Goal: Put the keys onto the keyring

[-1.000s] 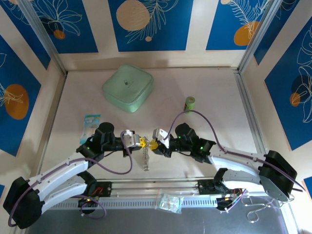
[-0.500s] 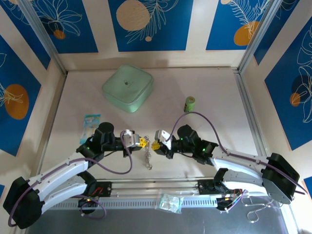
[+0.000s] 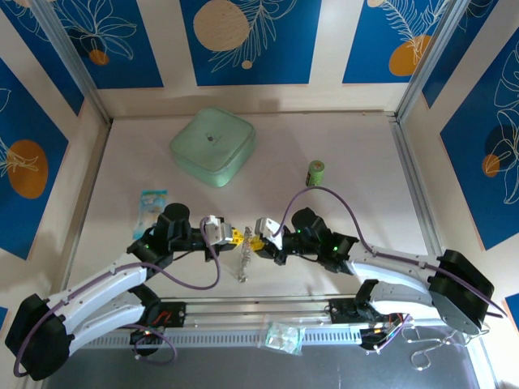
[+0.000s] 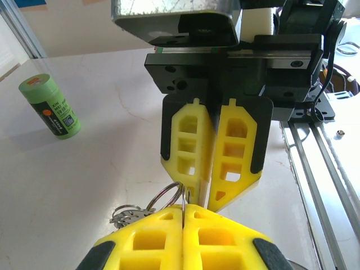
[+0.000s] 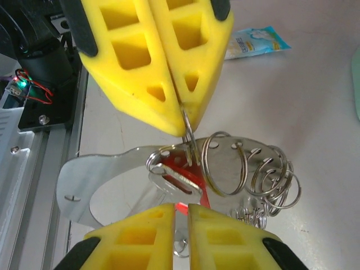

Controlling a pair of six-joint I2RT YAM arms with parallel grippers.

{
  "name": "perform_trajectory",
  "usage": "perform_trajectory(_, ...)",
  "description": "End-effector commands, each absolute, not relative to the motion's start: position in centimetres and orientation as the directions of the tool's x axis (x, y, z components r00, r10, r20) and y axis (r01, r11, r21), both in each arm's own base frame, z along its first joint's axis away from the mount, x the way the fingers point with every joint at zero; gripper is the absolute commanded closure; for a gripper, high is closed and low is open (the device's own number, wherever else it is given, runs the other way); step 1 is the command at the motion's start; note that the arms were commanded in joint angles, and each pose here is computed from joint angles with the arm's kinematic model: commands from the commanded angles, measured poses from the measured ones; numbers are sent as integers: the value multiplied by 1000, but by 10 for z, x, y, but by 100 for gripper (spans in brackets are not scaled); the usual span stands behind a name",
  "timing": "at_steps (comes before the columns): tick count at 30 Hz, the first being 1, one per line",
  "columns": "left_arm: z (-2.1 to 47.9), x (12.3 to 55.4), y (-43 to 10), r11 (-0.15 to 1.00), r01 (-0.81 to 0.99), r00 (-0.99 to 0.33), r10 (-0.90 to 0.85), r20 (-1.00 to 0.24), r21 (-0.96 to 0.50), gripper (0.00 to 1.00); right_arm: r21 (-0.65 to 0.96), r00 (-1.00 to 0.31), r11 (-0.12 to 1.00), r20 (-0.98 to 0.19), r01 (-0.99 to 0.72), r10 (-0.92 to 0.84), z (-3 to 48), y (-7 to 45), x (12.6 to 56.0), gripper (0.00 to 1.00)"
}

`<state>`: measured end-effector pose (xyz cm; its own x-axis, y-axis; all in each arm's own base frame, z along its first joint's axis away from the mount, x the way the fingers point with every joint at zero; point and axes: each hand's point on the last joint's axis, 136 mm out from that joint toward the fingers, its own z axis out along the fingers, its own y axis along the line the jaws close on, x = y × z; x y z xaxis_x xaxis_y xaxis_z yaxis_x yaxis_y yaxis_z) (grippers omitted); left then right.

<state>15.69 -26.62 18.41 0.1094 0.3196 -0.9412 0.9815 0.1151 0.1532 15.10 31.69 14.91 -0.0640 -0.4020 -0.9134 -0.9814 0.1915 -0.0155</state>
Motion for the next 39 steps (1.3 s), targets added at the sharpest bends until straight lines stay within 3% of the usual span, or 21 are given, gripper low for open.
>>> perform_trajectory(1, 194, 149, -271, 72, 984, 139, 281, -950, 166, 100, -76, 14, 173, -943, -982, -332, 180, 328, 154, 82)
perform_trajectory(11, 193, 150, -272, 70, 984, 141, 281, -949, 167, 100, -96, 41, 163, -950, -982, -310, 187, 329, 153, 71)
perform_trajectory(28, 197, 147, -272, 58, 984, 147, 267, -952, 168, 100, -79, 38, 138, -960, -987, -277, 197, 334, 151, 73)
perform_trajectory(31, 196, 147, -272, 58, 984, 146, 267, -953, 167, 100, -82, 42, 137, -961, -987, -273, 198, 335, 152, 77)
perform_trajectory(37, 196, 148, -272, 67, 983, 145, 270, -952, 169, 100, -82, 45, 127, -960, -988, -275, 200, 336, 151, 98)
perform_trajectory(39, 194, 150, -271, 82, 983, 135, 282, -950, 164, 98, -86, 48, 123, -958, -989, -283, 200, 335, 151, 100)
